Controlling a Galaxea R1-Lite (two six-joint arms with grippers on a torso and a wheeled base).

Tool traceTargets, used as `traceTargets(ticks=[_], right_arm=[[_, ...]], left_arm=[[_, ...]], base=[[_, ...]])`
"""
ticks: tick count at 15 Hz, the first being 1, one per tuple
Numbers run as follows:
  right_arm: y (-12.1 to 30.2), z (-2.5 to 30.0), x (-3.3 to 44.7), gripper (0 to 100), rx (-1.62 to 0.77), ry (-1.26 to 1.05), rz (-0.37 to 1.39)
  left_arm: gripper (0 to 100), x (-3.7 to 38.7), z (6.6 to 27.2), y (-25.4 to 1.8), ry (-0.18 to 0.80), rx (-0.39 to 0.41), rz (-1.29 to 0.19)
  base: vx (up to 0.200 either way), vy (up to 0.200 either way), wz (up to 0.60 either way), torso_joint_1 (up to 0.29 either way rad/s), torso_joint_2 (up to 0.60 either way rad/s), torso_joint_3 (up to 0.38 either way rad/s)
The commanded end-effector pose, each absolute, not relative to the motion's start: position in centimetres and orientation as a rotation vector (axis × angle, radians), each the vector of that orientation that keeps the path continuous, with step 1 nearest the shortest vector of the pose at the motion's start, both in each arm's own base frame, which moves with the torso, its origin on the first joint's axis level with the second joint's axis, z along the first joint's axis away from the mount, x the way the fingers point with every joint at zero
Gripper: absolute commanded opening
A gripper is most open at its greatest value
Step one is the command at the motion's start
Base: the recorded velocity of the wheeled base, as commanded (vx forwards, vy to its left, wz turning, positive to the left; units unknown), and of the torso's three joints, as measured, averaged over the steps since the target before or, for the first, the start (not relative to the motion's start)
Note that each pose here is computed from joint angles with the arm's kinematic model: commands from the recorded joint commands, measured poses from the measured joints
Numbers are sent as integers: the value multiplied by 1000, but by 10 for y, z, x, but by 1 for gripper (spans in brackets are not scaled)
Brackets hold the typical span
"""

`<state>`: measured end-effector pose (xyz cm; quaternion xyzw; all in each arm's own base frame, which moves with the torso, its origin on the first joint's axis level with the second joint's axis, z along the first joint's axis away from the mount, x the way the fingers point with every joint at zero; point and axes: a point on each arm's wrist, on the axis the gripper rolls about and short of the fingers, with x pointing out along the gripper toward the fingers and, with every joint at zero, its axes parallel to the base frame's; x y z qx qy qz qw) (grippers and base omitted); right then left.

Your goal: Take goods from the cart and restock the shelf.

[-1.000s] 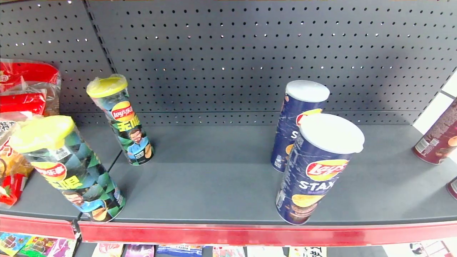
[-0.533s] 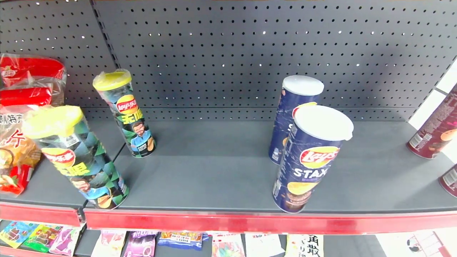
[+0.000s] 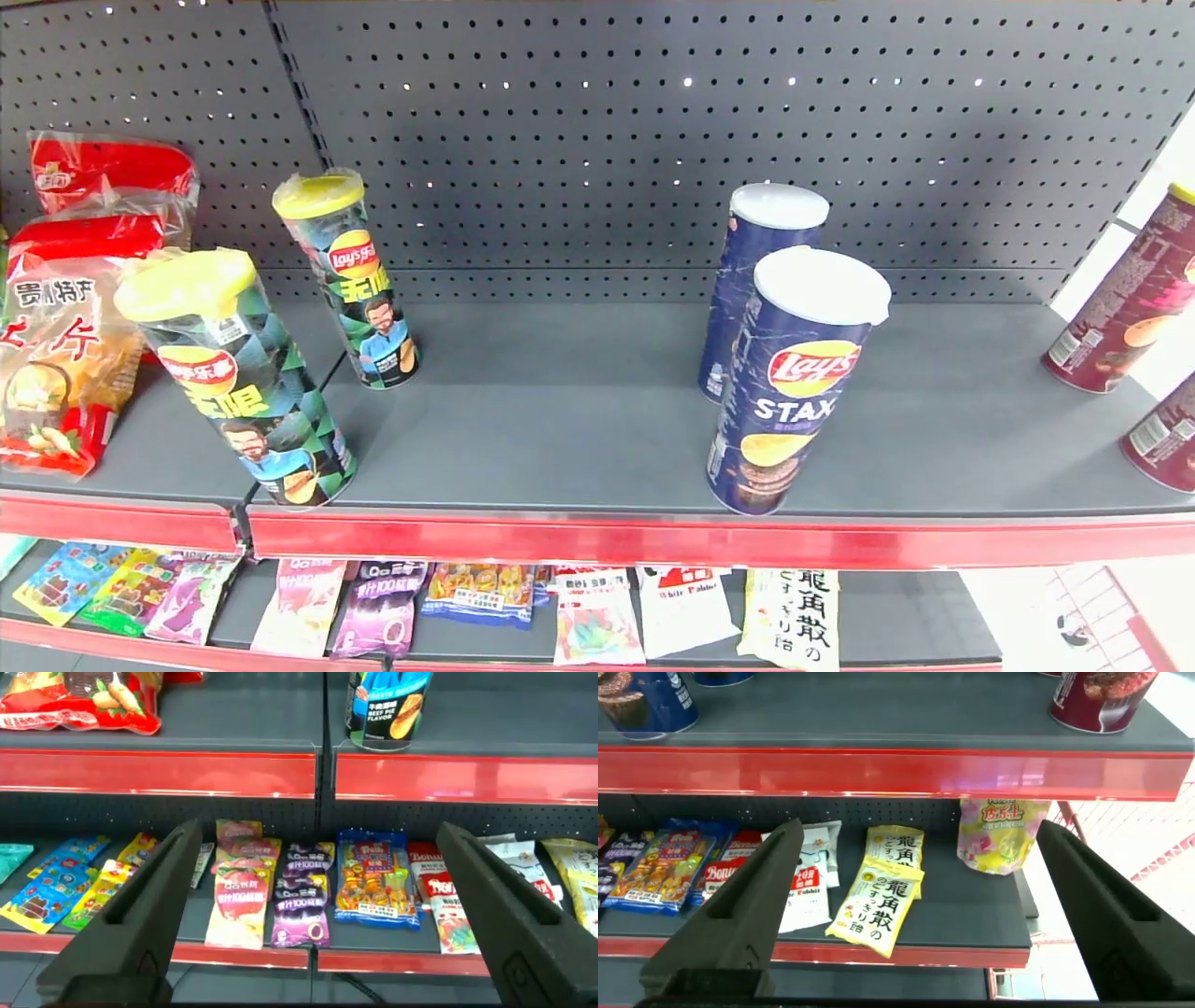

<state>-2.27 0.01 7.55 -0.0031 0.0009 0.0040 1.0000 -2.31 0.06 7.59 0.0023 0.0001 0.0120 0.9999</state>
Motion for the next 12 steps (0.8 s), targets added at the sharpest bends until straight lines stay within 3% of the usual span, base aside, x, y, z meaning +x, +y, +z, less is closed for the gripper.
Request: traceTargets(ticks=[1,6,9,12], right_arm=[[0,76,-23,100,-6,2,9],[0,76,-23,100,-8,2,3],[0,76,-23,100,-8,2,3],[0,76,-23,100,-6,2,3]], left_arm=[[100,-23,76,1,2,3,25],[100,-23,76,1,3,5,25],[100,-23,76,1,2,5,25],[100,-23,76,1,2,3,25]], base=[[0,0,0,0,0,0],[0,0,0,0,0,0],[0,-200,0,1,2,4],[0,0,0,0,0,0]])
